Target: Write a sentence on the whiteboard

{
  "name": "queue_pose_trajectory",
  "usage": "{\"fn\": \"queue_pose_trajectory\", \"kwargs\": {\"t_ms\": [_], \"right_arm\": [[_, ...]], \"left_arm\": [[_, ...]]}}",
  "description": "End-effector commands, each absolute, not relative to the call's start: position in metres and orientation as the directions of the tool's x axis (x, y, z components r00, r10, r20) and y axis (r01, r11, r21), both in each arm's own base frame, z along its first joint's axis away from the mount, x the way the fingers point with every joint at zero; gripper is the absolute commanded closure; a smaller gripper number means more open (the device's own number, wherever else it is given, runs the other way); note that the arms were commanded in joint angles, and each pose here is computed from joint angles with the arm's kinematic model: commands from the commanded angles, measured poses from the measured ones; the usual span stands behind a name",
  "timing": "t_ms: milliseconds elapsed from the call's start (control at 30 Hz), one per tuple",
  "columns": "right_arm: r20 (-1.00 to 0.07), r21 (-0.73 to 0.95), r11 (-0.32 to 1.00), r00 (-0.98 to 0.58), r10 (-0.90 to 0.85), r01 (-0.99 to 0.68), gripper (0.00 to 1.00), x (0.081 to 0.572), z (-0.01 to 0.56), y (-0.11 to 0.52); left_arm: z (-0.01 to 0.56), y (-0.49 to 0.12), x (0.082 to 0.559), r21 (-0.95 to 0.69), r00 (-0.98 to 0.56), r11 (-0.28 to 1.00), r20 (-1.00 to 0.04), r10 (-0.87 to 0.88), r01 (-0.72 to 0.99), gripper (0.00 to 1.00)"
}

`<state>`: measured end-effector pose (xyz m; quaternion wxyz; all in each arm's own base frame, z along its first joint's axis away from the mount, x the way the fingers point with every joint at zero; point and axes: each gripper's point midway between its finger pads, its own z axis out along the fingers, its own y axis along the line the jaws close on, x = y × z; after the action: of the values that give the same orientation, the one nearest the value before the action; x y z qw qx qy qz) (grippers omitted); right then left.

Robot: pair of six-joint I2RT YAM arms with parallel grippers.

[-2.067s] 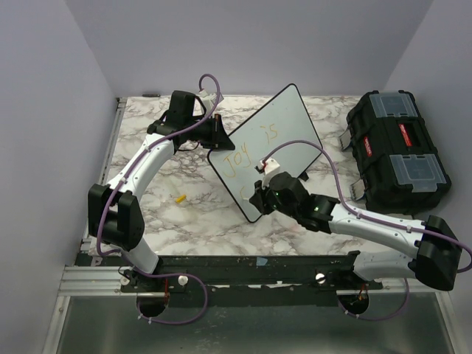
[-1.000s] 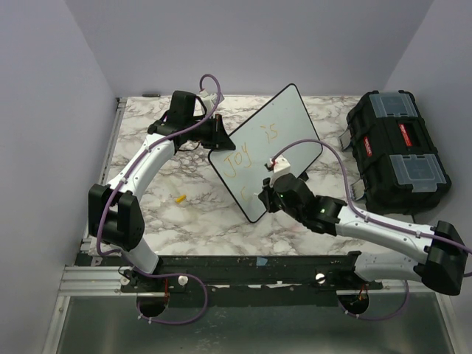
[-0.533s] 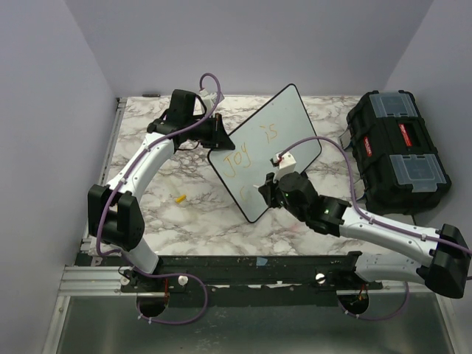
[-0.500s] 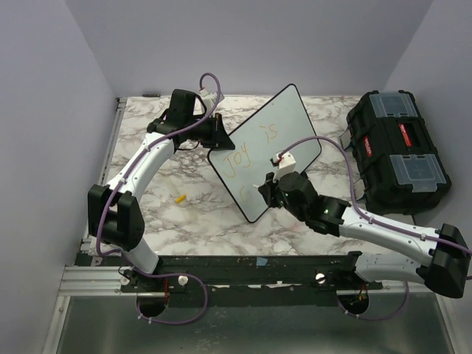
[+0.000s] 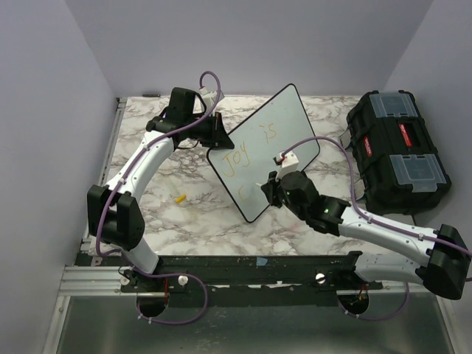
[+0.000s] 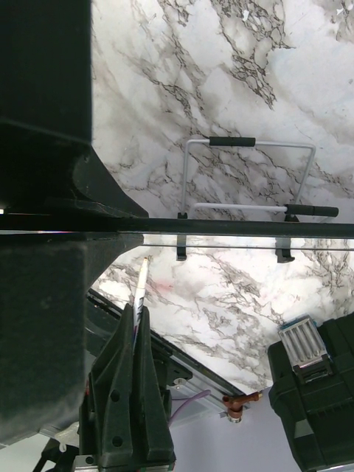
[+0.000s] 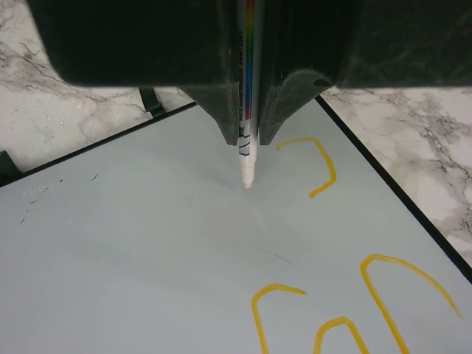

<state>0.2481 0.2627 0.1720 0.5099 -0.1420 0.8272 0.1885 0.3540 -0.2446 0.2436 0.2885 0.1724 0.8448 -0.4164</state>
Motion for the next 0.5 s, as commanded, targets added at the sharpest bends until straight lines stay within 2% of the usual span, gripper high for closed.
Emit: {"fn": "queue_pose_trajectory", "kwargs": {"t_ms": [0, 467], "right_arm": [[-0.913, 0.194, 0.891, -0.408, 0.011, -0.41, 0.99, 0.2526, 0.1832, 0.2607], [-0.918, 0.24, 0.882, -0.391, 0.07, -0.405, 1.0, 0.2567, 0.1891, 0.2624]], "left_arm": [[0.2592, -0.2404, 0.3759, -0.521, -0.682, 0.614, -0.73, 0.04, 0.593, 1.0], [0.2595, -0.2424, 0.3743, -0.524, -0.678, 0.598, -0.734, 0.044, 0.606, 1.0]]}}
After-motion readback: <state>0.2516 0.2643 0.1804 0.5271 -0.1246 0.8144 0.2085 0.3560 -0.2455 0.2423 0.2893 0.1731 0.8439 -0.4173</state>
